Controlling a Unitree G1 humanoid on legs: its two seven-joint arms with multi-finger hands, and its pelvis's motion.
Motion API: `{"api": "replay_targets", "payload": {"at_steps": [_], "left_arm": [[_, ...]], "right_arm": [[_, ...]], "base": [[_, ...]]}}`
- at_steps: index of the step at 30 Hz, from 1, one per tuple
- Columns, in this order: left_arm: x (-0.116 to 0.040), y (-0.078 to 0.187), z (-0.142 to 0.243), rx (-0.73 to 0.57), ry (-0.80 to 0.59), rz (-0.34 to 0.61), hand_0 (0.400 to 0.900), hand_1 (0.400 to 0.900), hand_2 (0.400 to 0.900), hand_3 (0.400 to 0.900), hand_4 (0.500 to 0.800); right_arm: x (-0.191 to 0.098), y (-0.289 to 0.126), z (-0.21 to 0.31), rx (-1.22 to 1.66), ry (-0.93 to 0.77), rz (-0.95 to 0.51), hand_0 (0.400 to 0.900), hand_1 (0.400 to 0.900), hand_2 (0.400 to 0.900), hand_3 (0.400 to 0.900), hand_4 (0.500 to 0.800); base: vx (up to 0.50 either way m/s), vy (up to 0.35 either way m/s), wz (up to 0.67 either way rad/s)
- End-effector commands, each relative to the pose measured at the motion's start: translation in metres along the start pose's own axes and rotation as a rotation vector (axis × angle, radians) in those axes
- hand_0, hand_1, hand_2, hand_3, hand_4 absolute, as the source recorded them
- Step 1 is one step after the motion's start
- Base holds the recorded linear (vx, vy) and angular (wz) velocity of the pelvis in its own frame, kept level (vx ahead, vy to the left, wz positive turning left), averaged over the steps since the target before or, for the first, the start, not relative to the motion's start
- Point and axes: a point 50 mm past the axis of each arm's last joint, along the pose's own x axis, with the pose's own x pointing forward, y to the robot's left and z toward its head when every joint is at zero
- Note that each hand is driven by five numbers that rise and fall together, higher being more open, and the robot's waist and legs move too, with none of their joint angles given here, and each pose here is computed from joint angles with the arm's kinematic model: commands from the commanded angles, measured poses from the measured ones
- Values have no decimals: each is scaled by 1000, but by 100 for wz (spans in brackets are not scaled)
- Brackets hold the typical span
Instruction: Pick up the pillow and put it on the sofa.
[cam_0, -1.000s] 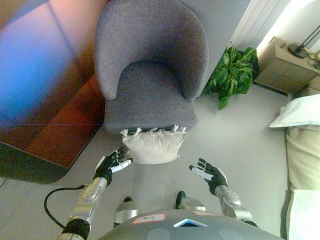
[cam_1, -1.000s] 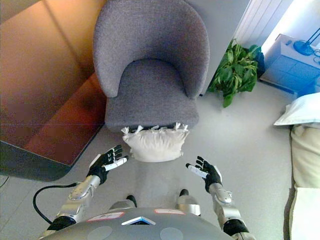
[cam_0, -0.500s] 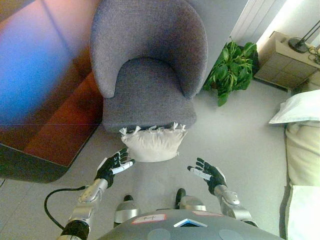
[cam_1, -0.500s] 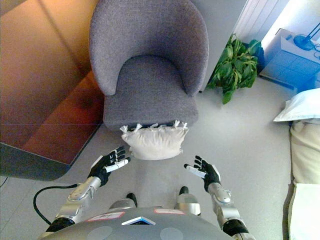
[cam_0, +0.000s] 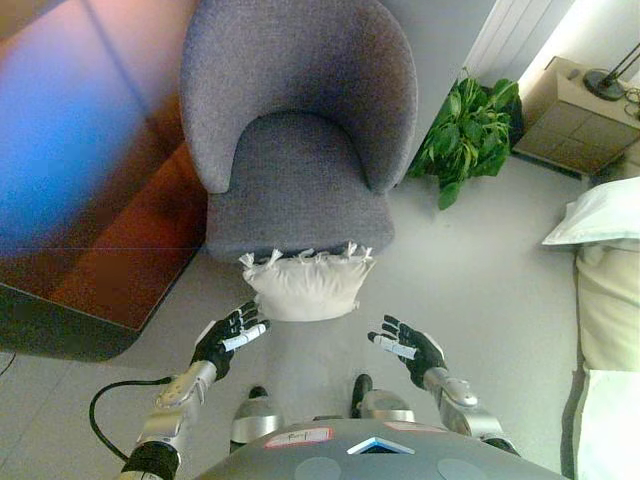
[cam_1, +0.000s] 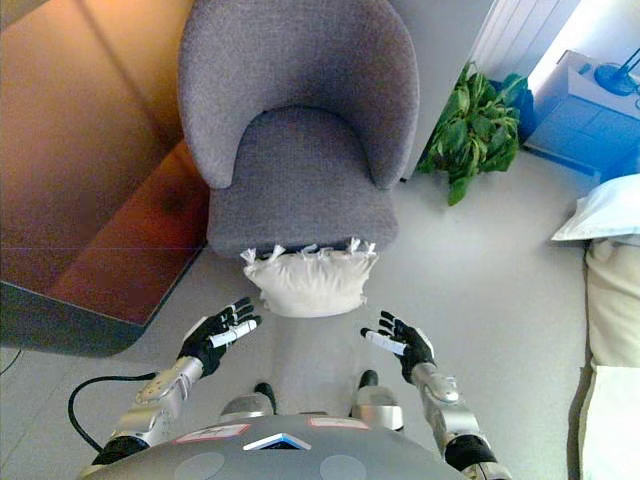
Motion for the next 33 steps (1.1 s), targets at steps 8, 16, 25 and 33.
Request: {"api": "replay_targets", "payload": {"at_steps": [8, 16, 25, 33], "left_arm": [[4, -12, 28, -174, -196, -27, 900, 900, 900, 900, 800], [-2, -16, 12, -176, -188, -11, 900, 900, 900, 900, 800], [3, -4, 33, -70, -208, -21, 900, 900, 900, 900, 800], [4, -8, 40, -32, -187, -77, 900, 900, 900, 900, 800]], "right_arm": [[-9, -34, 36, -59, -148, -41, 900, 900, 900, 900, 800], [-14, -35, 30, -59, -153, -21, 900, 900, 900, 900, 800], [-9, -17, 25, -2, -141, 22, 900, 900, 900, 900, 800], [-5, 1, 35, -10, -187, 36, 900, 900, 900, 900, 800]], "base": [[182, 88, -10], [332, 145, -25], [285, 151, -5], [239, 278, 11]]}}
